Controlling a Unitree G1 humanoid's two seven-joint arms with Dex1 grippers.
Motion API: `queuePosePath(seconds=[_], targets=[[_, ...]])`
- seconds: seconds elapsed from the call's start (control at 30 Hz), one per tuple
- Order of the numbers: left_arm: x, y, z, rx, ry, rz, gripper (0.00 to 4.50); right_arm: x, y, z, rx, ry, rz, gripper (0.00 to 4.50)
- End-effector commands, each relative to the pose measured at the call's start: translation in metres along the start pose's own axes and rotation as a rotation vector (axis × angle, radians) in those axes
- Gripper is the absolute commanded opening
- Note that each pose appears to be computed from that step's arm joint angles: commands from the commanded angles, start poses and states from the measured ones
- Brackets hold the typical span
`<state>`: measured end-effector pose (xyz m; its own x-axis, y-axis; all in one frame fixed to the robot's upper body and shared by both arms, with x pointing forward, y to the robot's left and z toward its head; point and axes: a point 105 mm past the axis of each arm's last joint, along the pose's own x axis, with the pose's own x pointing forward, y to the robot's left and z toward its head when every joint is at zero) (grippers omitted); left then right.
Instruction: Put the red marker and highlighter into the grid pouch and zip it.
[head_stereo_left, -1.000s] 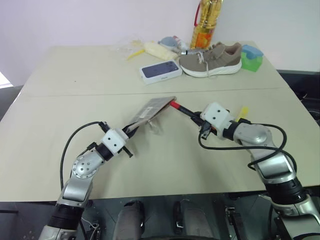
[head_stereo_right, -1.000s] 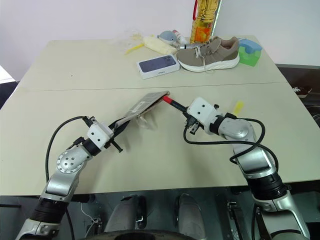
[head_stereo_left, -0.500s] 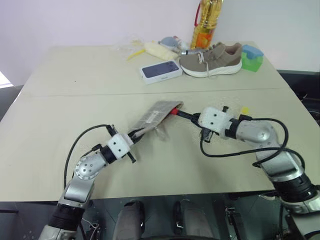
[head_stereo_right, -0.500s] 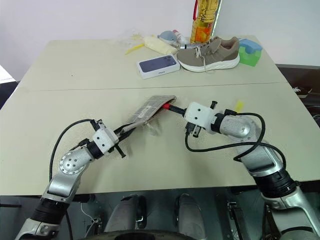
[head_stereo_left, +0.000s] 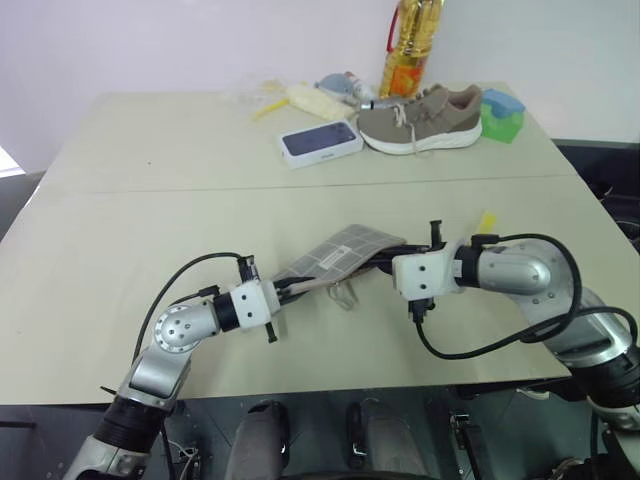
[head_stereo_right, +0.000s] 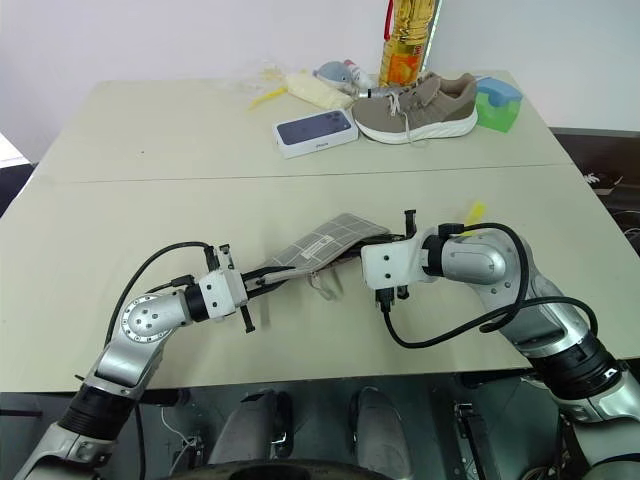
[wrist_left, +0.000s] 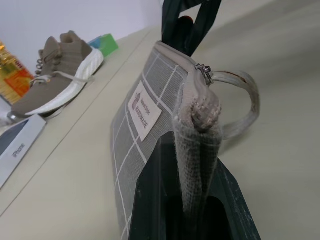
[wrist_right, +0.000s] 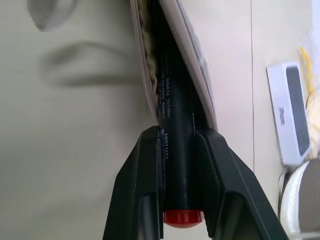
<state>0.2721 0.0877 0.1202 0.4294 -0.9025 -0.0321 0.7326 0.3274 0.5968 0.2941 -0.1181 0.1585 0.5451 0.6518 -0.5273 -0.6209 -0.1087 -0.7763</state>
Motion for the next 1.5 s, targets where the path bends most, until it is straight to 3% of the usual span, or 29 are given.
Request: queuePosePath(seconds=[0.03, 0.23, 0.4, 0.57, 0.6, 0.63, 0.8, 1.03, 1.17, 1.3, 1.33, 1.5], targets=[[0.002, 0.002, 0.011, 0.027, -0.052, -0.016, 0.0, -0.001, -0.004, 0.012, -0.019, -0.036, -0.013, 0.89], [-0.002, 0.003, 0.006, 0.022, -0.028, 0.006, 0.0, -0.011, -0.021, 0.007, 0.1, -0.024, -0.103, 3.9], [-0.004, 0.007, -0.001, 0.013, -0.001, 0.057, 0.0, -0.028, -0.035, -0.012, 0.435, -0.036, -0.23, 3.9], [-0.005, 0.015, -0.013, 0.005, 0.044, 0.158, 0.0, -0.05, -0.031, -0.102, 0.957, 0.168, -0.545, 3.9], [-0.004, 0.017, -0.014, 0.003, 0.046, 0.175, 0.0, -0.054, -0.023, -0.121, 1.068, 0.233, -0.599, 4.46], [-0.003, 0.018, -0.014, 0.0, 0.045, 0.19, 0.0, -0.058, -0.016, -0.136, 1.153, 0.291, -0.653, 4.48], [0.005, 0.02, -0.014, -0.007, 0.034, 0.237, 0.0, -0.068, -0.004, -0.168, 1.376, 0.427, -0.881, 4.48], [0.012, 0.021, -0.012, -0.01, 0.023, 0.247, 0.0, -0.056, 0.015, -0.177, 1.501, 0.482, -0.899, 4.48], [0.011, 0.023, -0.012, -0.011, 0.023, 0.255, 0.0, -0.053, 0.015, -0.174, 1.525, 0.466, -0.905, 3.27], [0.009, 0.027, -0.012, -0.016, 0.024, 0.27, 0.0, -0.052, 0.011, -0.172, 1.516, 0.459, -0.914, 1.13], [0.009, 0.027, -0.012, -0.019, 0.023, 0.273, 0.0, -0.052, 0.009, -0.171, 1.486, 0.456, -0.91, 0.85], [0.006, 0.035, -0.011, -0.043, 0.012, 0.308, 0.0, -0.049, -0.024, -0.138, 1.038, 0.37, -0.798, 0.88]])
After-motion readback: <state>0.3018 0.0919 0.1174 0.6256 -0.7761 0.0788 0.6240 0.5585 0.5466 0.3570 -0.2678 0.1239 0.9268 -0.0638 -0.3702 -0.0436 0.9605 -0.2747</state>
